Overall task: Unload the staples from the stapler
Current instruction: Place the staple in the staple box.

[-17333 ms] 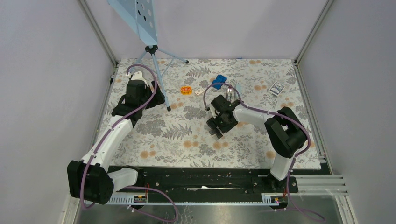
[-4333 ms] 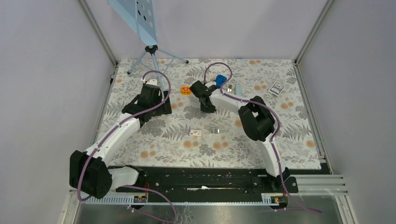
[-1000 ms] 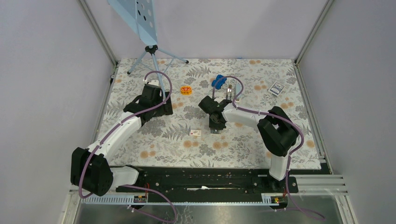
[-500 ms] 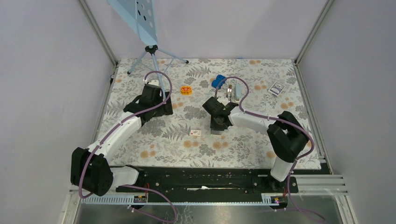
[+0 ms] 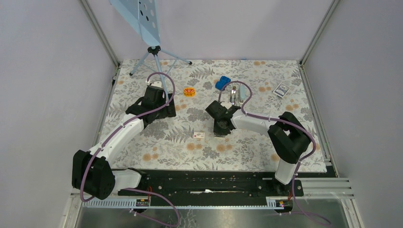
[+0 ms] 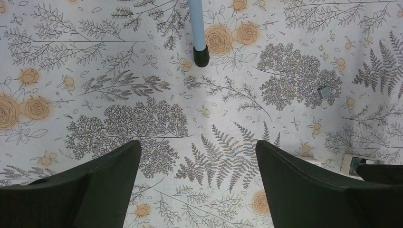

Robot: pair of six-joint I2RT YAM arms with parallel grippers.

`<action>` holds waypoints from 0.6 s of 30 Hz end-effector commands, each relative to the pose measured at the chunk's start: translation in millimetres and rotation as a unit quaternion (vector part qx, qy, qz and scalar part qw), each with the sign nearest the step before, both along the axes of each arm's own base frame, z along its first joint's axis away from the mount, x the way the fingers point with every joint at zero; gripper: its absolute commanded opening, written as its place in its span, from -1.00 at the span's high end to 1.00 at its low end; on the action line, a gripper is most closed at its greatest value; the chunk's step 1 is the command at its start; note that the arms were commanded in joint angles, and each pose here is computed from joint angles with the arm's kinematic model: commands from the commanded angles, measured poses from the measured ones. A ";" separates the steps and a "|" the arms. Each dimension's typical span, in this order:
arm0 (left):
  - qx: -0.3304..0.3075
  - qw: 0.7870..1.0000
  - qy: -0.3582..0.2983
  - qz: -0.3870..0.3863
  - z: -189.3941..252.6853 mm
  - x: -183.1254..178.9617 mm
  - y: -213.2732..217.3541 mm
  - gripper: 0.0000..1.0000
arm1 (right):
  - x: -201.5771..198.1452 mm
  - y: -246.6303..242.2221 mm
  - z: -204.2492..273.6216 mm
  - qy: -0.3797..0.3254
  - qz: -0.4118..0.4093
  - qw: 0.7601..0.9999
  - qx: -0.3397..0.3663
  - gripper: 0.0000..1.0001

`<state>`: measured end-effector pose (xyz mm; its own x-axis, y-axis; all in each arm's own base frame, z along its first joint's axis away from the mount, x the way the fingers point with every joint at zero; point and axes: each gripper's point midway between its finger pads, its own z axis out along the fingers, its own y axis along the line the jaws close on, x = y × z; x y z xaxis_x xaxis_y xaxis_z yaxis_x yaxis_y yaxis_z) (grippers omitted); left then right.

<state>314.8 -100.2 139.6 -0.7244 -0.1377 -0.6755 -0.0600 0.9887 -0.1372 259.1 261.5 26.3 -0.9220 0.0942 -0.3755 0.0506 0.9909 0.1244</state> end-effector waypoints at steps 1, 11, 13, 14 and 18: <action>-0.010 1.000 -0.016 0.001 8.8 8.6 -2.7 -0.90 | -5.2 2.7 -7.2 0.006 -0.003 1.000 -0.002 0.66; -0.012 1.000 -0.014 -0.001 8.1 9.2 -4.0 -0.90 | -2.8 -9.3 -6.1 0.001 -0.013 0.999 -0.035 0.66; -0.012 1.000 -0.014 -0.001 7.9 9.1 -4.1 -0.90 | -1.5 -11.1 -4.3 -0.002 -0.013 0.999 -0.041 0.66; -0.012 1.000 -0.014 -0.001 8.1 9.3 -4.2 -0.90 | -1.3 -11.7 -4.2 -0.002 -0.013 0.999 -0.043 0.66; -0.011 1.000 -0.014 -0.001 7.9 9.1 -3.9 -0.91 | -0.6 -10.8 -4.7 0.001 -0.008 0.999 -0.047 0.66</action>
